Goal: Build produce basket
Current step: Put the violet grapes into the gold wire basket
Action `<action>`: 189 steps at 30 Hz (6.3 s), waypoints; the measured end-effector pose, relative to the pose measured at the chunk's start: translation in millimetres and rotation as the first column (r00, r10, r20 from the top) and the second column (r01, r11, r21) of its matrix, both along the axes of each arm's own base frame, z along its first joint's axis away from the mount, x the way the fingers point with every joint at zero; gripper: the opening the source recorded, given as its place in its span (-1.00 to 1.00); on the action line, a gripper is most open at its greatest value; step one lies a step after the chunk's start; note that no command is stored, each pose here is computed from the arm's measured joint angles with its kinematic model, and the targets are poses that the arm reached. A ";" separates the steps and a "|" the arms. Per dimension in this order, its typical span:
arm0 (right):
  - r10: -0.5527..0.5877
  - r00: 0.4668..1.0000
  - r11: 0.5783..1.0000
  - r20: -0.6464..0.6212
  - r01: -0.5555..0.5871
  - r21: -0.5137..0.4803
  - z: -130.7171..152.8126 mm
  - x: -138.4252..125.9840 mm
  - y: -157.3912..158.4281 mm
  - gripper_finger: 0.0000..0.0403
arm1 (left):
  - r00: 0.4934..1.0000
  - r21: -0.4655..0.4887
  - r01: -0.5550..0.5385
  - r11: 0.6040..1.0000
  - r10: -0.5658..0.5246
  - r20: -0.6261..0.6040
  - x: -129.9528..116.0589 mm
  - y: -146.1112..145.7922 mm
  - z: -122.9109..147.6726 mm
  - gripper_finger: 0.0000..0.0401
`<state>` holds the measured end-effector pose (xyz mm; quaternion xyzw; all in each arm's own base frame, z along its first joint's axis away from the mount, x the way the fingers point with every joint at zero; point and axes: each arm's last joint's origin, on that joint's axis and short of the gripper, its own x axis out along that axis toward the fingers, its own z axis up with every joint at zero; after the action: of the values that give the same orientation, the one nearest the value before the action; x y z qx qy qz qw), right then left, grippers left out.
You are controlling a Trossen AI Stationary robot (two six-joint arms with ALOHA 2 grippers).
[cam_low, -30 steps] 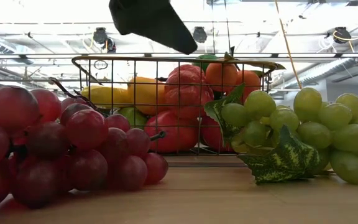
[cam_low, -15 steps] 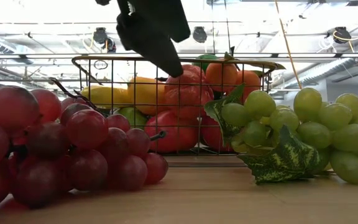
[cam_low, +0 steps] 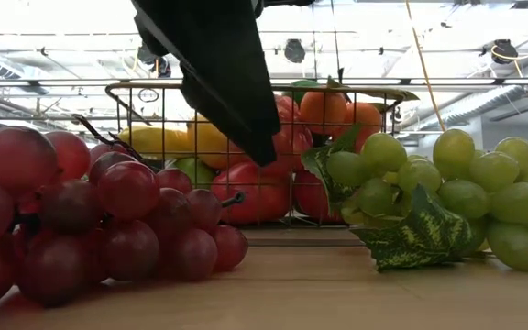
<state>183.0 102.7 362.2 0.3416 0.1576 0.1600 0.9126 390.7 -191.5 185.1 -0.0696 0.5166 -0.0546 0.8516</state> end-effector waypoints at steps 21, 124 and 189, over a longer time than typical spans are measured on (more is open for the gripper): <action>-0.052 0.999 0.999 0.006 0.052 -0.008 0.1 0.6 -1.5 0.95 | 0.997 -0.002 -0.006 1.000 0.006 -0.081 -1.7 -6.3 -21.0 -0.09; -0.207 0.973 0.957 0.102 0.223 -0.186 1.6 8.3 -17.7 0.95 | 0.620 -0.078 -0.276 0.958 0.240 0.747 -88.8 123.2 334.5 -1.00; -0.598 0.785 0.801 0.163 0.576 0.166 -5.7 64.8 -10.7 0.95 | 0.740 0.923 -0.232 0.308 -0.560 0.373 -163.7 119.5 372.1 -0.98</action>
<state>247.8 92.0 356.6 0.4034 -0.0611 -0.0889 0.9087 227.0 -72.0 557.2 0.5175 0.1257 0.1392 0.8349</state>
